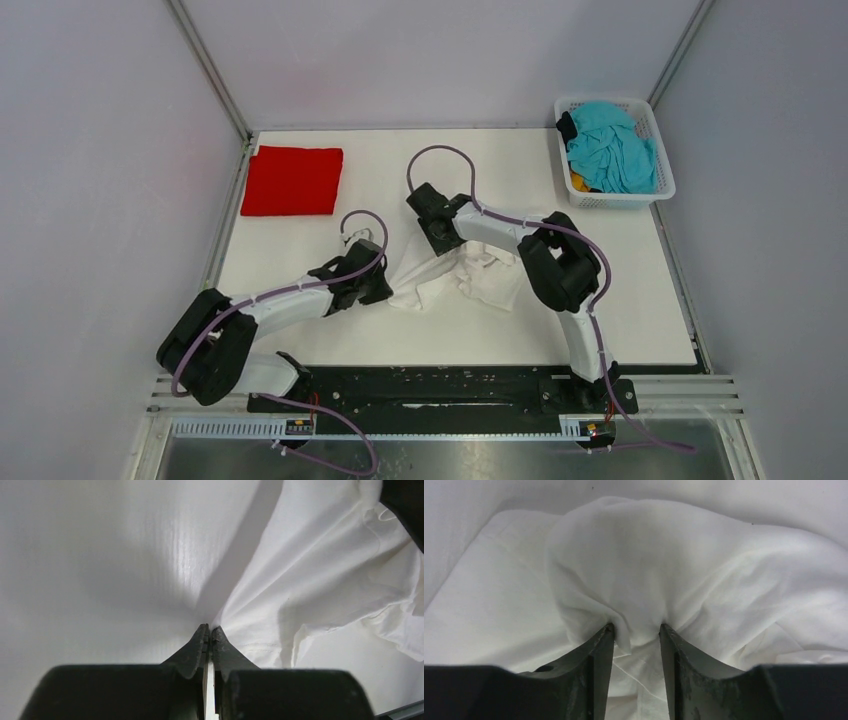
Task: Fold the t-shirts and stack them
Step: Flatten out the tshirt
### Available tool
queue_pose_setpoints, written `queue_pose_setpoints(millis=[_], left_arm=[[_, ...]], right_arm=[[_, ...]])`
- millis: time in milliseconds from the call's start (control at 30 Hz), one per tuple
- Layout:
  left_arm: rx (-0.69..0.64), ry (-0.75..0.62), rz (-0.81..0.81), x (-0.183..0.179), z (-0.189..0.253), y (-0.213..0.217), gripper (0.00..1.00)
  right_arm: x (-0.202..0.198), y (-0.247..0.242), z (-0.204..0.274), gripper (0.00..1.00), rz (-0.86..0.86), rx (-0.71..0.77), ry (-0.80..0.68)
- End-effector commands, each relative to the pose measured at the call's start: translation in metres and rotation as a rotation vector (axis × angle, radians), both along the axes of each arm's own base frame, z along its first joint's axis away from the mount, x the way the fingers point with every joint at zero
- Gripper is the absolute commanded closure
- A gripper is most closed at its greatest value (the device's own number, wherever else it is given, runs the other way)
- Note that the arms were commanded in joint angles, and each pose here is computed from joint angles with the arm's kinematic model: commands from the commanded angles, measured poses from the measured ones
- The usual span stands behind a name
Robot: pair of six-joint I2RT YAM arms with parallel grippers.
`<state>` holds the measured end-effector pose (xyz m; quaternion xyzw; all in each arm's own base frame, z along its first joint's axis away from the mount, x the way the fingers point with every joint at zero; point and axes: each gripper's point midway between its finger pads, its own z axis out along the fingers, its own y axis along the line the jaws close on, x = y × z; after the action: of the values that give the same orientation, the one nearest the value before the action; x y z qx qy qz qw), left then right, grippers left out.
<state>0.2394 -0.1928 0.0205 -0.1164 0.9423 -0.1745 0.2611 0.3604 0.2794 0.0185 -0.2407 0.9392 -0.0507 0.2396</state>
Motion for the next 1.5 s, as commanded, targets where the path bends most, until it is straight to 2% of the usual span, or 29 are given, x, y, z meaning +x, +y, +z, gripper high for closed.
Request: queue_pose_setpoints(millis=[0,133,233,267,500,600,733,900,1033,1133,1300,1467], left_arm=[[0.03,-0.032,0.037,-0.006,0.003,0.017,1.0],[0.034,-0.043,0.044,-0.01,0.006,0.022,1.0],[0.032,-0.051,0.048,-0.012,0.009,0.025,1.0],[0.033,-0.055,0.051,-0.012,0.011,0.026,1.0],[0.068,-0.091,0.09,-0.01,0.021,0.038,1.0],[0.088,-0.128,0.113,-0.005,0.033,0.045,1.0],[0.113,-0.191,0.162,0.003,0.057,0.055,1.0],[0.123,-0.298,0.246,0.013,0.095,0.072,1.0],[0.096,-0.413,0.292,0.023,0.142,0.078,1.0],[0.058,-0.522,0.314,0.031,0.193,0.081,1.0],[-0.056,-0.791,0.365,0.028,0.321,0.098,1.0],[-0.236,-1.056,0.252,-0.004,0.439,0.098,1.0]], right_arm=[[0.012,-0.018,0.02,0.6,-0.06,-0.016,-0.076],[0.019,-0.025,0.029,0.77,-0.104,0.005,-0.119],[0.023,-0.031,0.036,0.97,-0.13,0.033,-0.145],[0.023,-0.032,0.038,1.0,-0.135,0.045,-0.152],[0.02,-0.039,0.069,1.0,-0.129,0.183,-0.253],[0.02,-0.052,0.092,1.0,-0.149,0.191,-0.343],[0.018,-0.097,0.122,1.0,-0.267,0.139,-0.478],[0.006,-0.16,0.152,1.0,-0.432,0.164,-0.61],[-0.007,-0.185,0.188,1.0,-0.471,0.212,-0.734],[-0.017,-0.193,0.229,1.0,-0.463,0.273,-0.827],[-0.047,-0.213,0.326,1.0,-0.434,0.392,-1.021],[-0.097,-0.205,0.414,1.0,-0.242,0.617,-1.12]])
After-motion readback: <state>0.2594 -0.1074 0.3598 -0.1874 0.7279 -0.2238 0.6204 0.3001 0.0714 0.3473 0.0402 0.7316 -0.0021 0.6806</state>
